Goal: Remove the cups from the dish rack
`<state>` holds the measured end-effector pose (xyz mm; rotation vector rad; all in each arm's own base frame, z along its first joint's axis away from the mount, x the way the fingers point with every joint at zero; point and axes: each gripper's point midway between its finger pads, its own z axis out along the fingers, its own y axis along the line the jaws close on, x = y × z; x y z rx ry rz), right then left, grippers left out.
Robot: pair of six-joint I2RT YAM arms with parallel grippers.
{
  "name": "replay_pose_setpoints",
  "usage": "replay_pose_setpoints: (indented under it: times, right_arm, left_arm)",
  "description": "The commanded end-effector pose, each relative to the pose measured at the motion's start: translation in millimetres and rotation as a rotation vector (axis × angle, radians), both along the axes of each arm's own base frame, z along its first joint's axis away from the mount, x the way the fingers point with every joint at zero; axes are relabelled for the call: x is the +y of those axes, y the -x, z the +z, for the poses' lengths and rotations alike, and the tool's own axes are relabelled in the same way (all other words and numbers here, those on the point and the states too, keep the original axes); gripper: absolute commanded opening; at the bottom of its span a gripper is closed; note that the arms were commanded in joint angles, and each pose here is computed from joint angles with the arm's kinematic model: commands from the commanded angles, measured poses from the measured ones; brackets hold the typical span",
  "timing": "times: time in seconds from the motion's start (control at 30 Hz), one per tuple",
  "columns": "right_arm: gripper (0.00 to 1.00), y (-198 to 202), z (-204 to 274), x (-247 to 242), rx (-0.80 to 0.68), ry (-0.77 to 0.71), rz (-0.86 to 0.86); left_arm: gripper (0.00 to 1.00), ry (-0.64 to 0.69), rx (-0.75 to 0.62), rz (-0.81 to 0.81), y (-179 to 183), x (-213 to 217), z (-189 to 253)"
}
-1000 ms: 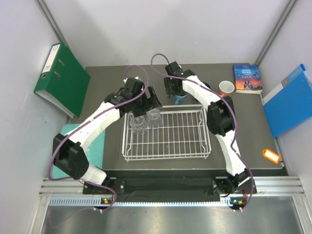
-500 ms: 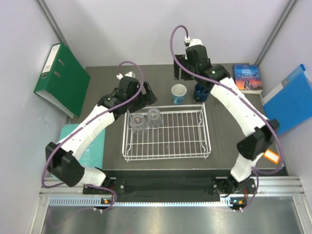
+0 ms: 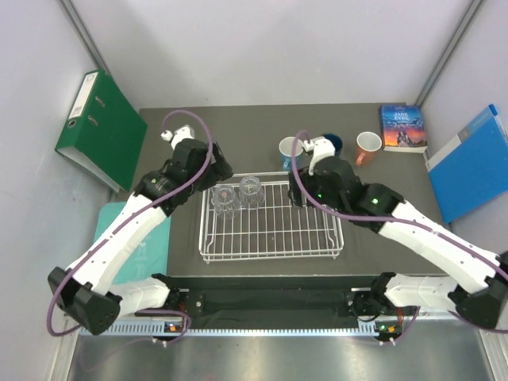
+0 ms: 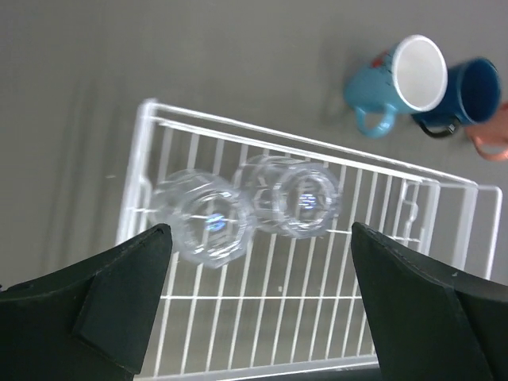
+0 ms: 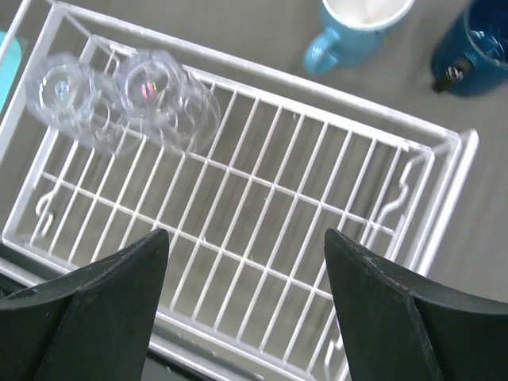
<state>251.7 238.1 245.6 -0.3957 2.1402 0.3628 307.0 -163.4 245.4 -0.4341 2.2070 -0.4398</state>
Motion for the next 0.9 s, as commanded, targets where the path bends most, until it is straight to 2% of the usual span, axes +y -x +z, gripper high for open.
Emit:
replay_pose_setpoints:
  times: [0.0, 0.17, 0.3, 0.37, 0.4, 0.43, 0.6, 0.63, 0.87]
  right_arm:
    - [0.79, 10.6, 15.5, 0.3, -0.069, -0.096, 0.031]
    - [0.81, 2.3, 3.0, 20.0, -0.049, -0.058, 0.074]
    - [0.95, 1.3, 9.9, 55.3, -0.060, -0.071, 0.144]
    - [0.97, -1.4, -4.3, 74.1, -0.037, -0.036, 0.169]
    - [0.98, 2.5, 3.2, 88.2, -0.044, -0.041, 0.198]
    - [0.99, -0.4, -11.3, 97.4, -0.019, -0.003, 0.194]
    - [1.00, -0.8, -10.1, 143.6, -0.025, 0.019, 0.203]
    - [1.00, -4.9, -24.8, 151.0, -0.007, 0.051, 0.195]
    - [0.99, -22.2, -31.6, 170.7, 0.007, 0.077, 0.137]
  left_arm:
    - [0.99, -0.071, -0.045, 0.159, 20.0, 46.3, 13.1]
    - [0.99, -0.062, 0.005, 0.226, 36.3, 59.2, 7.3]
    - [0.99, -0.041, 0.017, 0.187, 42.3, 53.8, 5.7]
    - [0.99, -0.047, 0.017, 0.158, 42.6, 50.9, 2.9]
    - [0.99, -0.046, 0.018, 0.144, 43.0, 49.2, 2.0]
    - [0.99, -0.042, 0.026, 0.124, 43.9, 46.0, 0.3]
    - [0.99, -0.061, 0.060, 0.092, 46.8, 43.1, -9.2]
    - [0.99, -0.063, 0.057, 0.088, 47.0, 42.9, -9.5]
    - [0.99, -0.028, -0.018, 0.135, 48.7, 52.6, -0.6]
